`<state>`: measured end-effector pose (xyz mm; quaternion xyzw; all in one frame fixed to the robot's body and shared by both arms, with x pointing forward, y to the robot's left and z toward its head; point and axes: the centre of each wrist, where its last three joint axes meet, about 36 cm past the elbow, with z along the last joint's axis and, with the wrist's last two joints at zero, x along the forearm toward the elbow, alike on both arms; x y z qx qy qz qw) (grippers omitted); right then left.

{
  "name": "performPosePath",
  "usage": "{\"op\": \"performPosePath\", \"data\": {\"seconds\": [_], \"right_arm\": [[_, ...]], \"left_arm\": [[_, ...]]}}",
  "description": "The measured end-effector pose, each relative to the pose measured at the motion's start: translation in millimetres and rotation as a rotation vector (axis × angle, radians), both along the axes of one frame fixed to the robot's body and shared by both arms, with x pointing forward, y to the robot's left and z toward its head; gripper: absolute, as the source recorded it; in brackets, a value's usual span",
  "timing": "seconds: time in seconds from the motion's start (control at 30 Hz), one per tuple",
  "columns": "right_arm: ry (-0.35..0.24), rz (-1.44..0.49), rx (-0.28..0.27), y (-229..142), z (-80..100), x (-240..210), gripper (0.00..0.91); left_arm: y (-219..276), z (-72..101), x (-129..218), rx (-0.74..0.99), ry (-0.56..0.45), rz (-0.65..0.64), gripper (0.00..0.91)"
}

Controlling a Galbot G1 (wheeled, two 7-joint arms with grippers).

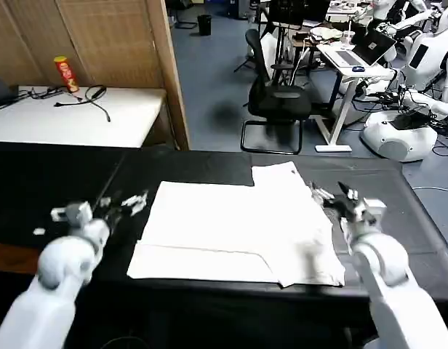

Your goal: Fold and organize the clothes.

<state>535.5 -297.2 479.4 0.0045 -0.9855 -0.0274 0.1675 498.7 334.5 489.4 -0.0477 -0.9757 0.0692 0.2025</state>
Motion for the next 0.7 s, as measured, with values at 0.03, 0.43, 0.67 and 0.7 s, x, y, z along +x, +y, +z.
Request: {"op": "performPosePath", "data": {"seconds": [0.03,0.43,0.67,0.7], "right_arm": [[0.018,0.003,-0.001,0,-2.2,11,0.878],[0.164,-0.021,-0.031,-2,-30.9,94,0.878],[0.22,-0.013,-0.018,-3,-47.6,105,0.878],[0.223,-0.012,-0.019,-2,-49.0,105,0.878]], "left_arm": [[1,-1.5,13,-0.001,0.008,0.0,0.878],[-8,-34.5,111,0.043,0.152,-0.012,0.878],[-11,-47.2,118,0.034,0.203,-0.016,0.878],[-11,-48.2,118,0.033,0.206,-0.018,0.878]]}}
